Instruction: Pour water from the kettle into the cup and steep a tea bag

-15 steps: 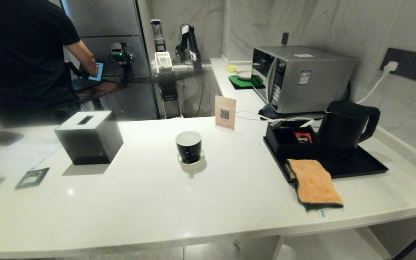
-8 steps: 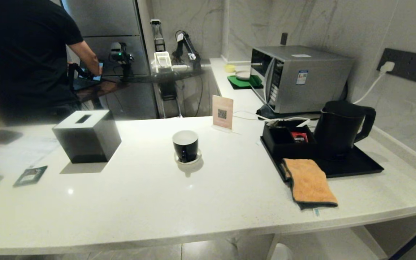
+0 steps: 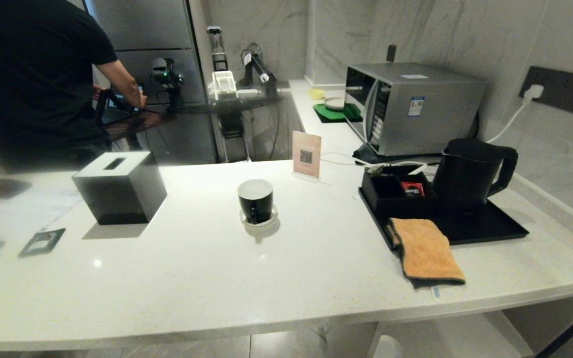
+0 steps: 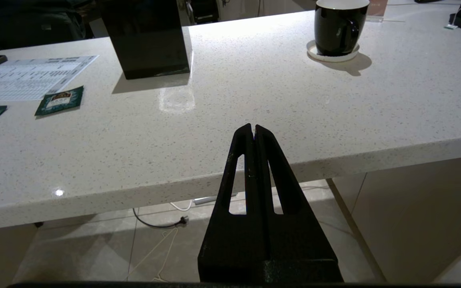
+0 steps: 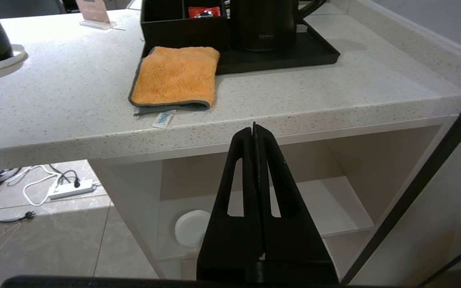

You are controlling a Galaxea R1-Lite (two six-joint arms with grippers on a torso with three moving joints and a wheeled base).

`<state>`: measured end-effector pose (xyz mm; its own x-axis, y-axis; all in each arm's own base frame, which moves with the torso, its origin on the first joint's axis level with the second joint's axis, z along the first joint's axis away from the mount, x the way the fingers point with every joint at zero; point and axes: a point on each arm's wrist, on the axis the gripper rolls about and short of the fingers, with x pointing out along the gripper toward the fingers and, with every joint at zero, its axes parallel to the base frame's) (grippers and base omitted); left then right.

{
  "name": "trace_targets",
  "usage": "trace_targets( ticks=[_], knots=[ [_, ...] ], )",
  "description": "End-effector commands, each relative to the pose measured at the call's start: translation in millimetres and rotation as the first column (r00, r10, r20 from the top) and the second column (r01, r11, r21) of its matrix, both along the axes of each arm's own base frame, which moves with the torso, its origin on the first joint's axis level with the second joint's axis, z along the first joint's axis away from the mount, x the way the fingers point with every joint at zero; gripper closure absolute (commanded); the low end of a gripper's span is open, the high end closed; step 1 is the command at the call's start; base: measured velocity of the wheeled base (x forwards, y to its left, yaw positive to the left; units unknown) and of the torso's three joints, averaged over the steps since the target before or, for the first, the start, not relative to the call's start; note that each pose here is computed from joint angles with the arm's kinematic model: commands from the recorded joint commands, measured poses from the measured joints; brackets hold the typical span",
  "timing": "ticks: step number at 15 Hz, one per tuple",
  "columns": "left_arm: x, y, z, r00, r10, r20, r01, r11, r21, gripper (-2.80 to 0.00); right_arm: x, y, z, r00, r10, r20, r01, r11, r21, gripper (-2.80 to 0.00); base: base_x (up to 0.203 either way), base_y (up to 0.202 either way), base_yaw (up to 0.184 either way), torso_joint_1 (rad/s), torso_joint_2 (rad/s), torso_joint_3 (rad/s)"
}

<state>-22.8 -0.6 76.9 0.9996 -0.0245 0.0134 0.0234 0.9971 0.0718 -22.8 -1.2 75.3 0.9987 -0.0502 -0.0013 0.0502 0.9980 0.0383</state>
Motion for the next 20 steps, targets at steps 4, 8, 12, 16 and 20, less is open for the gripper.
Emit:
trace_targets(
  ticks=[4,8,12,16,20],
  knots=[
    [0.1,0.0,0.1,1.0,0.0,-0.001,0.0,1.0,0.001,0.0,0.1,0.1,-0.1,1.0,0.004,-0.006,-0.004,0.999,-0.052,0.0,0.0,0.0,0.0,0.0,0.0,0.0],
    [0.1,0.0,0.1,1.0,0.0,-0.001,0.0,1.0,0.001,0.0,-0.1,0.8,1.6,0.999,0.038,0.007,-0.038,0.997,-0.073,0.0,0.0,0.0,0.0,0.0,0.0,0.0],
    [0.1,0.0,0.1,1.0,0.0,-0.001,0.0,1.0,0.001,0.0,-4.6,2.9,40.9,0.99,0.133,0.037,-0.129,0.988,-0.086,0.0,0.0,0.0,0.0,0.0,0.0,0.0],
    [0.1,0.0,0.1,1.0,0.0,-0.001,0.0,1.0,0.001,0.0,9.0,3.3,81.6,0.992,0.125,-0.005,-0.125,0.989,-0.079,0.0,0.0,0.0,0.0,0.0,0.0,0.0],
    [0.1,0.0,0.2,1.0,0.0,0.0,0.0,1.0,0.001,0.0,58.6,-1.7,112.2,0.997,0.004,-0.083,-0.006,1.0,-0.023,0.0,0.0,0.0,0.0,0.0,0.0,0.0]
  ],
)
